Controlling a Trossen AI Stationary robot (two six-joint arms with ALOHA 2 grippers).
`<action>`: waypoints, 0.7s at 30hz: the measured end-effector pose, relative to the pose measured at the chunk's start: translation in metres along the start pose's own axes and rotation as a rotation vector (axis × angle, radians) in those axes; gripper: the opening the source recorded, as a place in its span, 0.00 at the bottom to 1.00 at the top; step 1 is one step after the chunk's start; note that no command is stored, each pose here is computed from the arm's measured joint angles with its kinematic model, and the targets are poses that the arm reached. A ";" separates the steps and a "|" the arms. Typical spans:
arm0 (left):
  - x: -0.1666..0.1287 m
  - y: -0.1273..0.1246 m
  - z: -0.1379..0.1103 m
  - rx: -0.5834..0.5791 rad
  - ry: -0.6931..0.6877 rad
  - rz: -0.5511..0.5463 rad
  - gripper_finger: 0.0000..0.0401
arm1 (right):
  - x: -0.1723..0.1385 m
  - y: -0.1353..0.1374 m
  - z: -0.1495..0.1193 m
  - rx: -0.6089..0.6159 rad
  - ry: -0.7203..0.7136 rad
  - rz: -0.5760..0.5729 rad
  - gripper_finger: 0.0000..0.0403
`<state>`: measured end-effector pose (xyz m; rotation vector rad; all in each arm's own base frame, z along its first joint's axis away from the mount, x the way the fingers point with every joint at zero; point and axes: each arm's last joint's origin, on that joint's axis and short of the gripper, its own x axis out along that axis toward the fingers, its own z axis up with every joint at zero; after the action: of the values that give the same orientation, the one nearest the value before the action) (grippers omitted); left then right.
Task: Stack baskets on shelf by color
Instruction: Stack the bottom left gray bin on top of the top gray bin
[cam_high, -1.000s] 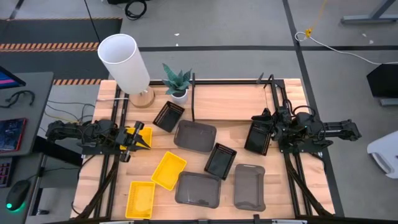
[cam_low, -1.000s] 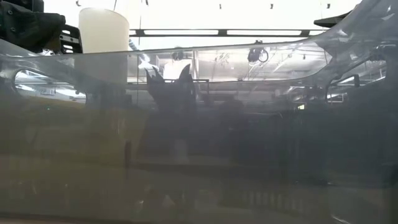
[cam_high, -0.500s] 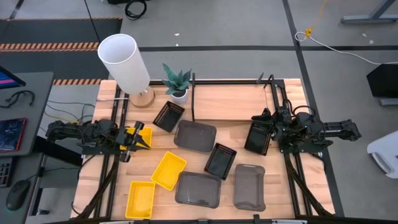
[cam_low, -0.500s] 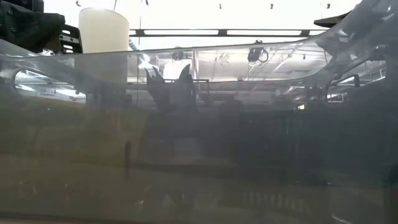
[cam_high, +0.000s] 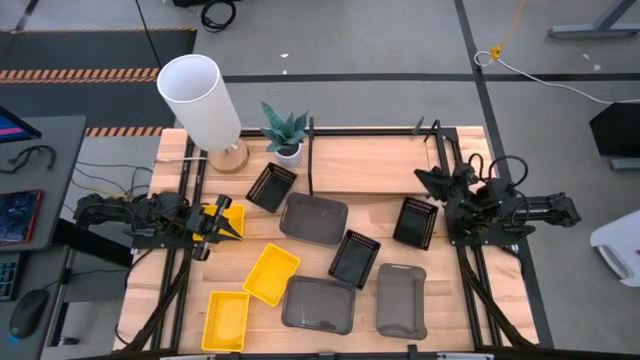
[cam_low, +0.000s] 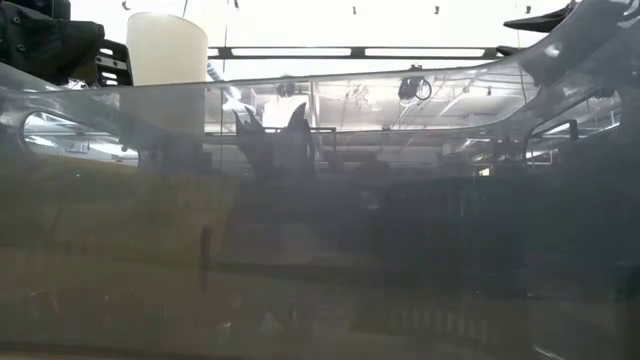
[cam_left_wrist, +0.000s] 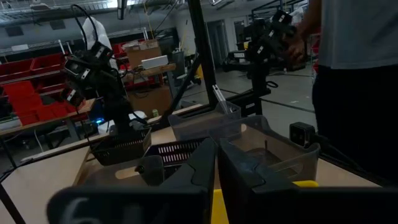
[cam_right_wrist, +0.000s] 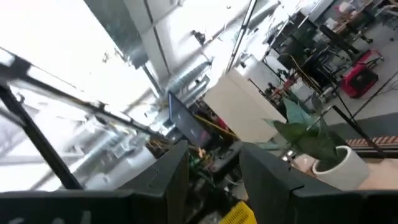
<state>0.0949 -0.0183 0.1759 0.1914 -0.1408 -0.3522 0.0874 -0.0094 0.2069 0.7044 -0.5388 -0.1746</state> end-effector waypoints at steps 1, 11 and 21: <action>0.000 0.000 0.000 0.000 0.001 0.000 0.07 | 0.000 0.000 0.000 0.012 0.003 -0.001 0.37; 0.000 0.000 0.000 0.000 0.000 0.000 0.09 | 0.006 0.005 -0.010 0.146 0.220 0.171 0.37; 0.000 0.000 0.000 0.000 0.001 0.000 0.07 | 0.054 0.040 -0.003 -0.050 0.577 0.147 0.35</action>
<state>0.0949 -0.0183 0.1757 0.1914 -0.1400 -0.3522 0.1339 0.0046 0.2533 0.6272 -0.0322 0.1520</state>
